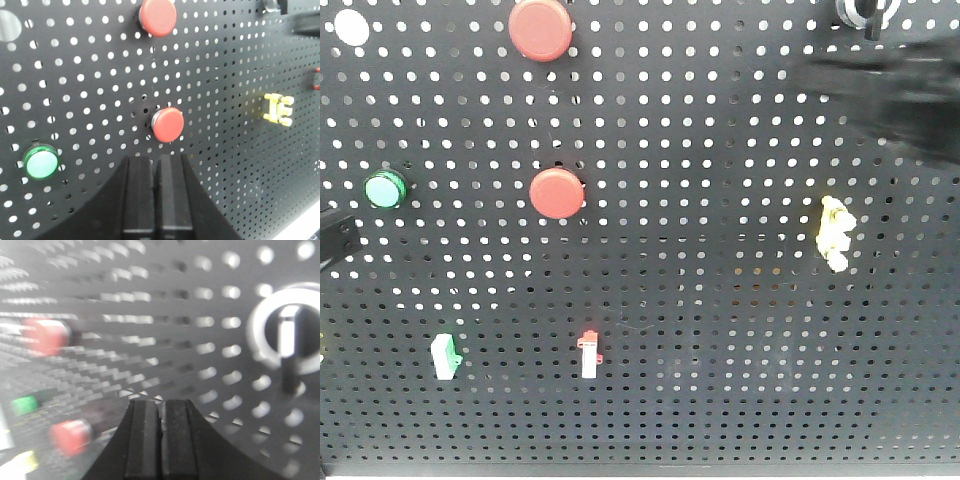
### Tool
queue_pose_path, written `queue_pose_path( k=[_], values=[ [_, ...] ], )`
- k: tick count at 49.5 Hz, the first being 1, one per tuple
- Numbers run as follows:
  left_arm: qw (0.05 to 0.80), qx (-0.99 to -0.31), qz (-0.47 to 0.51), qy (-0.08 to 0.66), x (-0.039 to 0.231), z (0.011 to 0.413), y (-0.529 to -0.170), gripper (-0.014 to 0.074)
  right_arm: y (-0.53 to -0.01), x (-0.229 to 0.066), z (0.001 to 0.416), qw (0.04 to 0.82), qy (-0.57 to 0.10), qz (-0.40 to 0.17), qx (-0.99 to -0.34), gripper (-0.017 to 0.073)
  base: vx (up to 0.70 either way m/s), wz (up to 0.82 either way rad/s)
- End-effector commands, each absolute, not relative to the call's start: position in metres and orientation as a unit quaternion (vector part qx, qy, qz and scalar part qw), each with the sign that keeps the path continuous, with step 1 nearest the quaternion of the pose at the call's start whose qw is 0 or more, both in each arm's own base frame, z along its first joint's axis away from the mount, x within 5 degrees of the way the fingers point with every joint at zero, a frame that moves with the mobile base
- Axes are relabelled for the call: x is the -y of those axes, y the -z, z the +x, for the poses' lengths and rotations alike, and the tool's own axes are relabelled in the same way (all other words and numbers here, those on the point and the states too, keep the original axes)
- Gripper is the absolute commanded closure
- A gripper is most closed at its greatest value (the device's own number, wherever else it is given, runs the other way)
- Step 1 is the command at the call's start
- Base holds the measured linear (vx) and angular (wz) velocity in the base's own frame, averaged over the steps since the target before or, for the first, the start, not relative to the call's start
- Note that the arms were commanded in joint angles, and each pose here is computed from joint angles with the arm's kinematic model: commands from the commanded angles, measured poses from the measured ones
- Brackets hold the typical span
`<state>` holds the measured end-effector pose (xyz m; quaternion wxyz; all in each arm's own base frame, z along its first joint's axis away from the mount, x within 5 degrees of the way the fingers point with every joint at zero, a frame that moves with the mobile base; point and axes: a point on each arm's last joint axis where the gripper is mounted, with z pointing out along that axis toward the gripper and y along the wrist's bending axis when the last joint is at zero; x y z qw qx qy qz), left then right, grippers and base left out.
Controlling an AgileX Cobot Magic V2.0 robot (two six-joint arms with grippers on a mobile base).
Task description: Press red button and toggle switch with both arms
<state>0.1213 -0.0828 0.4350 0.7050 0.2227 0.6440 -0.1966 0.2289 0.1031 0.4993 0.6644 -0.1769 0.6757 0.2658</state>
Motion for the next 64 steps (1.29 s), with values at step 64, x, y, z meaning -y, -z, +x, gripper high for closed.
queue_pose_path(
  k=[64],
  values=[
    [0.719,-0.628,0.211,0.209,0.082,0.119,-0.446,0.0591,-0.531,-0.085,0.23,0.734,-0.17,-0.14,-0.642,0.0562,0.0,0.0]
  ],
)
